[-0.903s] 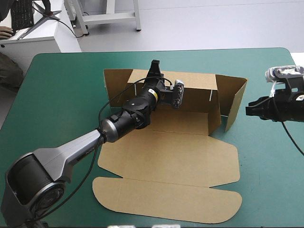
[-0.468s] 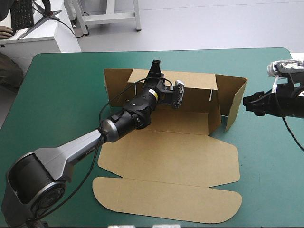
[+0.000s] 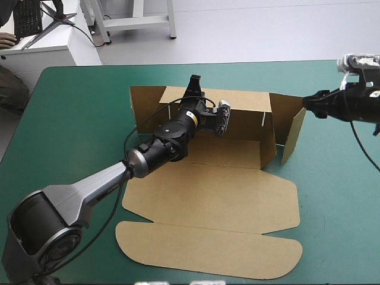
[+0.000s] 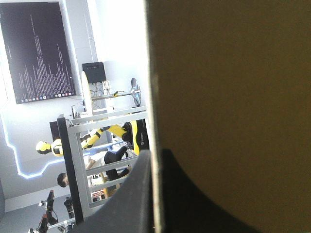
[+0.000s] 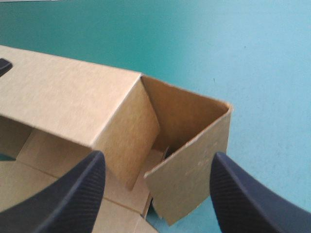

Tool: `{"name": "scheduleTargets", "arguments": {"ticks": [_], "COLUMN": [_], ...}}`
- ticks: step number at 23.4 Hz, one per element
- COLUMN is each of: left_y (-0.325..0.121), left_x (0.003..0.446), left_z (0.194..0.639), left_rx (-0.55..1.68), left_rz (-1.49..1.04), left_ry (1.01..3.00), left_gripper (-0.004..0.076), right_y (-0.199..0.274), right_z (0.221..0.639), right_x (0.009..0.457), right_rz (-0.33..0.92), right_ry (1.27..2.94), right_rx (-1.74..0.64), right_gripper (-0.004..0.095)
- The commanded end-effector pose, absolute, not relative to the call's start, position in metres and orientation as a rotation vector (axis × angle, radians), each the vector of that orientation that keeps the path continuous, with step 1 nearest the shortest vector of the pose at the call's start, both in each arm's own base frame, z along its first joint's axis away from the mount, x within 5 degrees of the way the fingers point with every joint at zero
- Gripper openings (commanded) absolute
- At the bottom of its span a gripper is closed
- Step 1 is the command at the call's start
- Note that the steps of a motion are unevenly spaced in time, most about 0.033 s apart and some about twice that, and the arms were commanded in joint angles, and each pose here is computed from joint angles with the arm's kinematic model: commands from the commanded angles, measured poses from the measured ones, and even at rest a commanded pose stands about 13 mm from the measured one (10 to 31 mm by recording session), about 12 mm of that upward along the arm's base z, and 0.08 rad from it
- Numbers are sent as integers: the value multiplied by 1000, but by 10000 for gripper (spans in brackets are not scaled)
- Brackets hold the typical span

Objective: Fold the box

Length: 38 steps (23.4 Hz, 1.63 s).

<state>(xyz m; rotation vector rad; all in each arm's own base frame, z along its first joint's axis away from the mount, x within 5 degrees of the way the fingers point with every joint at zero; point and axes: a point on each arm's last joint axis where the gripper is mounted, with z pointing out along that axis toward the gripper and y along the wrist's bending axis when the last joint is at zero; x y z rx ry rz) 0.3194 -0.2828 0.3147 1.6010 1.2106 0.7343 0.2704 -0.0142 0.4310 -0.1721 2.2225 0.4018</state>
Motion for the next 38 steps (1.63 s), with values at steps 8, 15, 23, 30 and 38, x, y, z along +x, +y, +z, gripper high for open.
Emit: {"name": "scheduleTargets", "arguments": {"ticks": [8, 15, 23, 30, 38], "left_y": [-279, -280, -280, -280, -280], "left_x": [312, 312, 312, 312, 312], "left_z": [347, 347, 347, 347, 347], "left_rx": [1534, 1536, 1536, 1536, 1535], "left_rz": [742, 734, 734, 734, 736], "left_ry": [1146, 1139, 1139, 1139, 1141], "left_gripper": [-10, -10, -10, -10, -10], "right_y": [-33, -39, -41, -25, 13], "right_z": [451, 390, 365, 359, 366], "right_x": [369, 420, 422, 423, 417], "right_rz": [459, 601, 619, 554, 530], "right_ry": [2120, 2278, 2425, 2503, 2533], "right_rx": [-150, -139, -198, -198, -235], "right_gripper": [581, 579, 574, 533, 508]}}
